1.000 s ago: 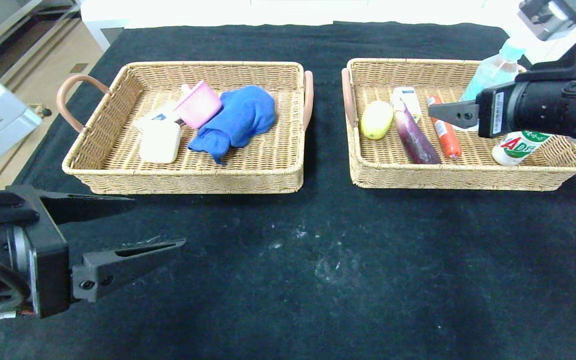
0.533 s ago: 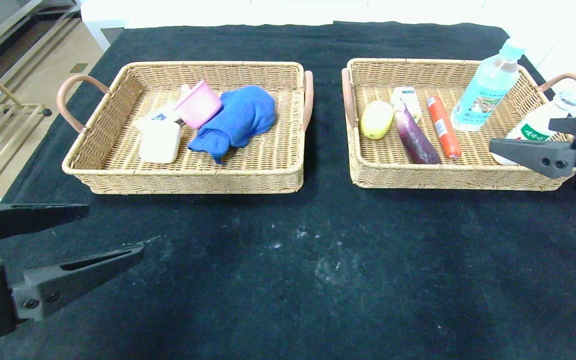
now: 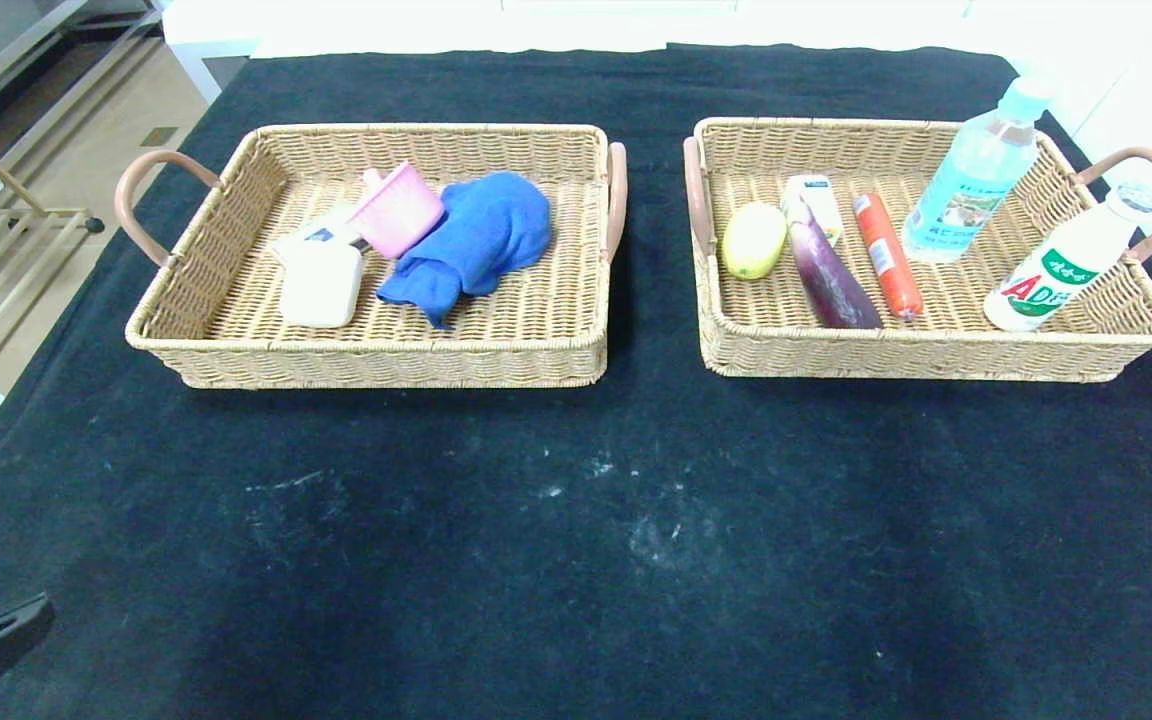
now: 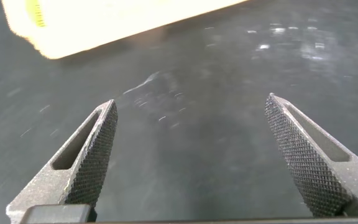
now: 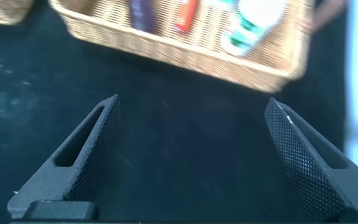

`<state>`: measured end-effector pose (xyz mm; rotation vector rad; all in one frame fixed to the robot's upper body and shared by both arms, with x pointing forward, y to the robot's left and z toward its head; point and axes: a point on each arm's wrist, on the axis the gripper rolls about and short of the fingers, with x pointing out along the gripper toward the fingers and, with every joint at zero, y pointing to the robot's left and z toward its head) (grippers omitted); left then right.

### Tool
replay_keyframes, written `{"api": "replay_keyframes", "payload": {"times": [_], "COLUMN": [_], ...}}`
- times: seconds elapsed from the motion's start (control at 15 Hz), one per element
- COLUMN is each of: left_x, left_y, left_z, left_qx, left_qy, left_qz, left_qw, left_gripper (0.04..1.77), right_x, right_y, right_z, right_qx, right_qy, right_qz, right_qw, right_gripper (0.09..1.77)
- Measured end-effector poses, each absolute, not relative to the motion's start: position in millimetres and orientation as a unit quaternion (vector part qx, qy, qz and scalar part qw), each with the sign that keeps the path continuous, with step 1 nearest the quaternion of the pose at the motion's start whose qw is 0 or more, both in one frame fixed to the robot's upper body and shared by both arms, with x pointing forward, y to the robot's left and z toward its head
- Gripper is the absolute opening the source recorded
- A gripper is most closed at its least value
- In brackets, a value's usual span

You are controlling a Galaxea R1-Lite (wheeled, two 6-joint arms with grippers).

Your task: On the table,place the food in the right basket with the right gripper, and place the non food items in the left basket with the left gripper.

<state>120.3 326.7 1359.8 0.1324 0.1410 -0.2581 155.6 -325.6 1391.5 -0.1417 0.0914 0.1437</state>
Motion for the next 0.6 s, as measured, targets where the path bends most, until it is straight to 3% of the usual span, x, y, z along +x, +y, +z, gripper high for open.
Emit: {"api": "replay_keyframes", "payload": {"times": [0.6], "left_x": [51.0], "left_y": [333.3], "left_z": [1333.8], "left_qx": [0.065], "left_qy": [-0.021], "left_qz": [-0.037], "left_qw": [0.997], "left_gripper": [1.72], "right_x": [50.1], "right_y": [-337.6], "right_z": [1331.8], "right_qx": [-0.050], "right_qy": [0.004], "right_qz": [-0.021], "right_qw": [0.999], "right_gripper": [1.70]}}
